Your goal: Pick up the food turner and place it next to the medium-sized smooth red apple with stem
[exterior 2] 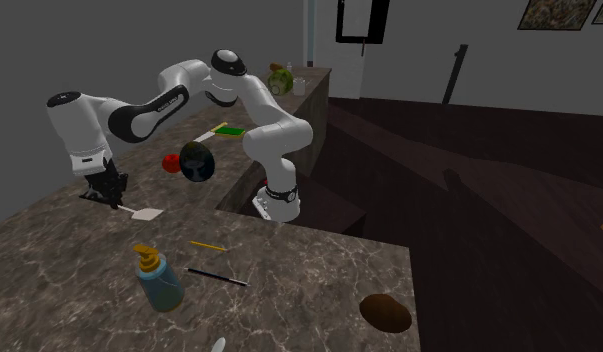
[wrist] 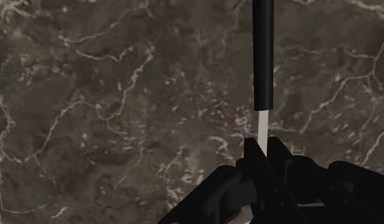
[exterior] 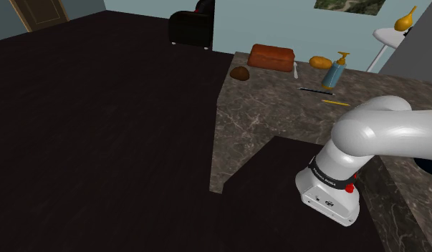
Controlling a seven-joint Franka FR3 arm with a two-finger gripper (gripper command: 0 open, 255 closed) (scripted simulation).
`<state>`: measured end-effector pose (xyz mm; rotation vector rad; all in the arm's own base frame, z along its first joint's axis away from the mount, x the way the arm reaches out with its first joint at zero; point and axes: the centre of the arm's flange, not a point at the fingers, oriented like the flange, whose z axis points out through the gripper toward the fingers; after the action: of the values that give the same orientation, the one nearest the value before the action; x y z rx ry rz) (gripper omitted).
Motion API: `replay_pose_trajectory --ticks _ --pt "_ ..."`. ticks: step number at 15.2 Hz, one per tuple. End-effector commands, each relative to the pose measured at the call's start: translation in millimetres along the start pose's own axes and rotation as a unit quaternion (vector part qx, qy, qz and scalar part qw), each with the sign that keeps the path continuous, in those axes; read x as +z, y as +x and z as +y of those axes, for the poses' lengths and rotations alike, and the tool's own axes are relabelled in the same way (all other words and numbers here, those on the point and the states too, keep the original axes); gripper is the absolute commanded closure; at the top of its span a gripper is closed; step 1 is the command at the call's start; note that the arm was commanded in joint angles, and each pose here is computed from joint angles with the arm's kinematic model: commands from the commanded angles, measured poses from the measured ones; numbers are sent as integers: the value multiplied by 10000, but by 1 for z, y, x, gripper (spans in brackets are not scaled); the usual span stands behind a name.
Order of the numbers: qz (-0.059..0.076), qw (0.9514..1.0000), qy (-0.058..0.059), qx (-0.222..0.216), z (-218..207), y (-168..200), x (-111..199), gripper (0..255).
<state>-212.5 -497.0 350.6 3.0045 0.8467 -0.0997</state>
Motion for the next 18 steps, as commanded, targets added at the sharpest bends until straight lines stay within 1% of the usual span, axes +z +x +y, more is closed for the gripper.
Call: replay_pose_trajectory --ticks 1,2,7,11,18 --pt "0 10000 0 0 0 0 0 255" --pt "0 10000 0 0 0 0 0 0" --pt "0 10000 0 0 0 0 0 0" --pt "0 10000 0 0 0 0 -50 0" --pt "0 10000 0 0 0 0 -50 0"
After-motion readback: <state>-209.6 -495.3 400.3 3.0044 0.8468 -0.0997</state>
